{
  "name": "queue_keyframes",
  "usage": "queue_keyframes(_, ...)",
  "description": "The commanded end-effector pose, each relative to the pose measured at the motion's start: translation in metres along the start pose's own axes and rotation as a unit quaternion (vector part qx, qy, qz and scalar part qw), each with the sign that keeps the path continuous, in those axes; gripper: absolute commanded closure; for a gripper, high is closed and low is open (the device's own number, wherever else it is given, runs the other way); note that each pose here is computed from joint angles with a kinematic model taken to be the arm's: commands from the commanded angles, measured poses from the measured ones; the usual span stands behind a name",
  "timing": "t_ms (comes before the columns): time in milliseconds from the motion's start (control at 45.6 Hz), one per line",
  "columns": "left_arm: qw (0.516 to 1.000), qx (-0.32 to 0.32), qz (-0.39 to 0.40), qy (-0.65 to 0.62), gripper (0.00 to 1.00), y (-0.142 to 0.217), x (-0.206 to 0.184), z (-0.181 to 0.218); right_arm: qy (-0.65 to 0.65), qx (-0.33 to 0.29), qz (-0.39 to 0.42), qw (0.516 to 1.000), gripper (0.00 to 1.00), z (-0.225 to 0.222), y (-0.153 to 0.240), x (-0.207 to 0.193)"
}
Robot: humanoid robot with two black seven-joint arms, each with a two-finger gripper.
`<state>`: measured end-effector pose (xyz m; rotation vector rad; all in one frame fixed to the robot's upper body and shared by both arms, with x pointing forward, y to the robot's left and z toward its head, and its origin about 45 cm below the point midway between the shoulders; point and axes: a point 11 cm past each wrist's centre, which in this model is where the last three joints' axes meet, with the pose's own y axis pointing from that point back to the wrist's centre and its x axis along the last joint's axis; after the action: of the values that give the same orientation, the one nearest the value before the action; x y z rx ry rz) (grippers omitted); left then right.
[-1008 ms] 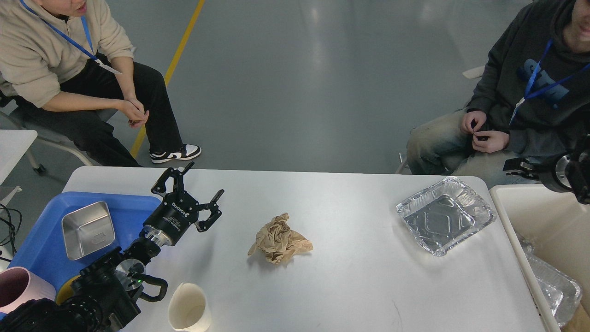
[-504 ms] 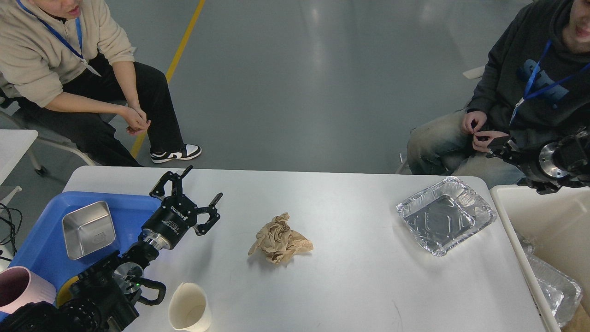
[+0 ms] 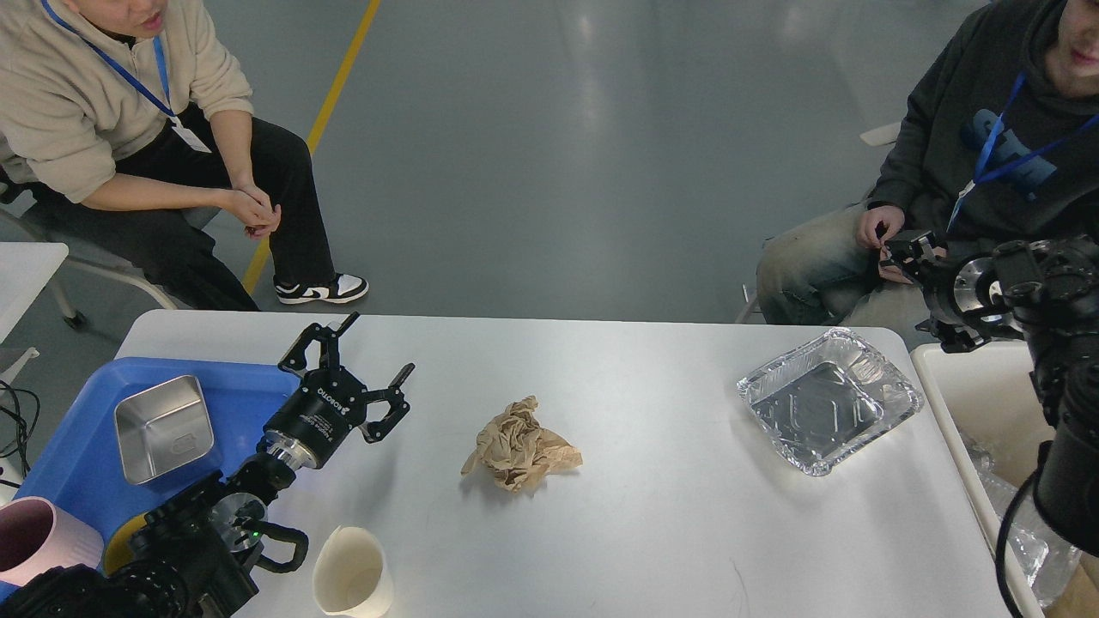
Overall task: Tidy desktop
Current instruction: 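Reach the right gripper to the near edge of the foil tray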
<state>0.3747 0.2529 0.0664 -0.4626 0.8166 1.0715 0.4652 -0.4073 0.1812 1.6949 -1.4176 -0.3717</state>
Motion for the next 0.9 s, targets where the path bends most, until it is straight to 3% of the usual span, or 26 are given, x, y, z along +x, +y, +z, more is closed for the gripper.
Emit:
queue_keyframes(0, 1.0, 0.0, 0.0, 0.0, 0.02, 0.0, 0.0, 0.0, -0.098, 0.014, 0.002, 0.995, 0.0, -0.016, -0.002, -0.018)
queue_keyframes(219, 1.0, 0.001, 0.001, -0.001, 0.02, 0.001, 0.001, 0.0, -0.209, 0.018, -0.016, 0.978, 0.0, -0.027, -0.005, -0.062)
queue_keyframes(460, 1.0, 0.002, 0.007, 0.001, 0.02, 0.005, 0.005, -0.002, -0.327, 0.002, -0.004, 0.945, 0.0, -0.027, 0.019, -0.086)
queue_keyframes(877, 1.0, 0.002, 0.011, -0.001, 0.02, 0.009, 0.008, 0.0, -0.445, -0.041, -0.026, 0.894, 0.0, 0.015, 0.014, -0.122)
